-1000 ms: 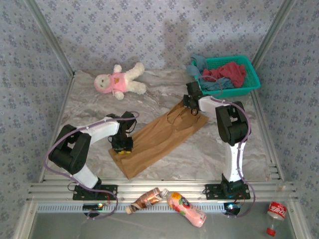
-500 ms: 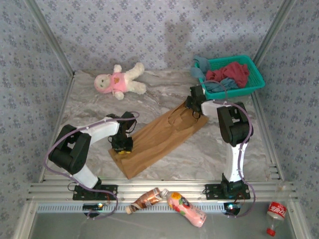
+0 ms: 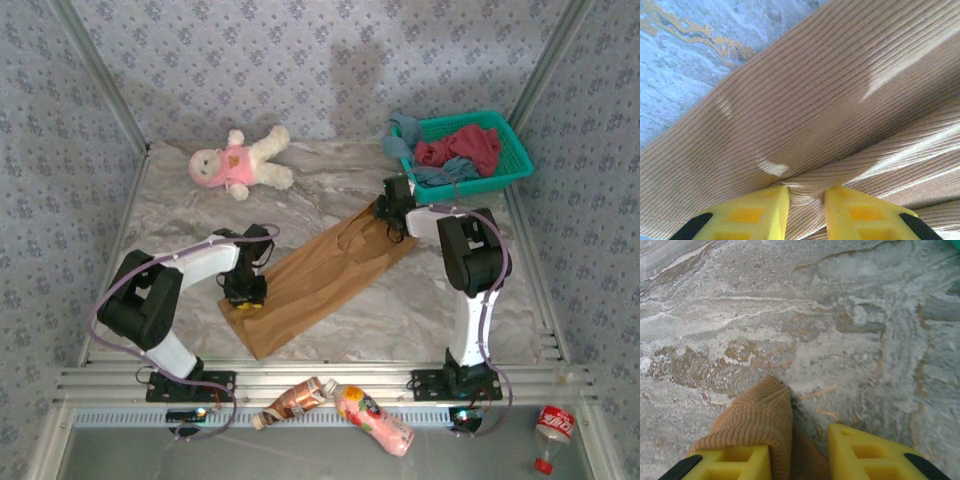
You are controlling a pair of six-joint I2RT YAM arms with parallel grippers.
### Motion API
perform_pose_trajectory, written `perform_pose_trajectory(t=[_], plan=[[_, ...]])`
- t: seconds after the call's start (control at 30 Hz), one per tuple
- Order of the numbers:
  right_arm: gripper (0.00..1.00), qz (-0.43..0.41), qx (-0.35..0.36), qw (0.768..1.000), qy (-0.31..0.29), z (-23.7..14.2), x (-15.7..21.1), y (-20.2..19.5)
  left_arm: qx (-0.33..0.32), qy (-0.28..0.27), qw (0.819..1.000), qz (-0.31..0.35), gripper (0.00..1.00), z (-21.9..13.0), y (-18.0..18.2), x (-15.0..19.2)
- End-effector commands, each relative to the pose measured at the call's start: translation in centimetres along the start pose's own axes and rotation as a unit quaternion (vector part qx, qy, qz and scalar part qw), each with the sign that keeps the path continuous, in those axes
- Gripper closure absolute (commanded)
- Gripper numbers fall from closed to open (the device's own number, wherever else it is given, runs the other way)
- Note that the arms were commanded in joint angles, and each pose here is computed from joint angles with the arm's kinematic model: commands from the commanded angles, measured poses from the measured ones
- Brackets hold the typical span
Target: Fold and stack the tank tops
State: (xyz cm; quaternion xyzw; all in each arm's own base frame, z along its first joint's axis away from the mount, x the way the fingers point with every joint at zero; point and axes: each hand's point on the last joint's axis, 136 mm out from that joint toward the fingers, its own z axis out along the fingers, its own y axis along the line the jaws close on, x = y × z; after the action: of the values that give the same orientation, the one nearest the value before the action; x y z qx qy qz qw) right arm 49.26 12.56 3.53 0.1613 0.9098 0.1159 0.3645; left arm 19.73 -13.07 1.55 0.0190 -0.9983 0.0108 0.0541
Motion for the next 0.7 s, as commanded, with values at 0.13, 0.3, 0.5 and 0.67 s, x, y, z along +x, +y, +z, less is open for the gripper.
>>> perform_pose_trajectory(t=[0.13, 0.3, 0.5, 0.67], plan=[[0.63, -0.018, -0.002, 0.999, -0.028, -3.0, -1.7, 0.2, -0.024, 0.055, 0.998, 0.010, 0.74, 0.8, 1.0, 2.5], [0.63, -0.016, 0.001, 0.999, -0.032, -3.7, -1.7, -0.2, -0.024, 0.056, 0.998, 0.014, 0.74, 0.7, 1.0, 2.4], [0.62, -0.029, 0.003, 1.000, -0.008, -3.2, -0.4, -0.5, -0.023, 0.056, 0.998, 0.015, 0.73, 0.6, 0.9, 2.4], [0.58, -0.069, -0.025, 0.997, 0.018, -2.1, 0.9, 0.6, -0.023, 0.056, 0.998, 0.017, 0.73, 0.5, 0.8, 2.3]])
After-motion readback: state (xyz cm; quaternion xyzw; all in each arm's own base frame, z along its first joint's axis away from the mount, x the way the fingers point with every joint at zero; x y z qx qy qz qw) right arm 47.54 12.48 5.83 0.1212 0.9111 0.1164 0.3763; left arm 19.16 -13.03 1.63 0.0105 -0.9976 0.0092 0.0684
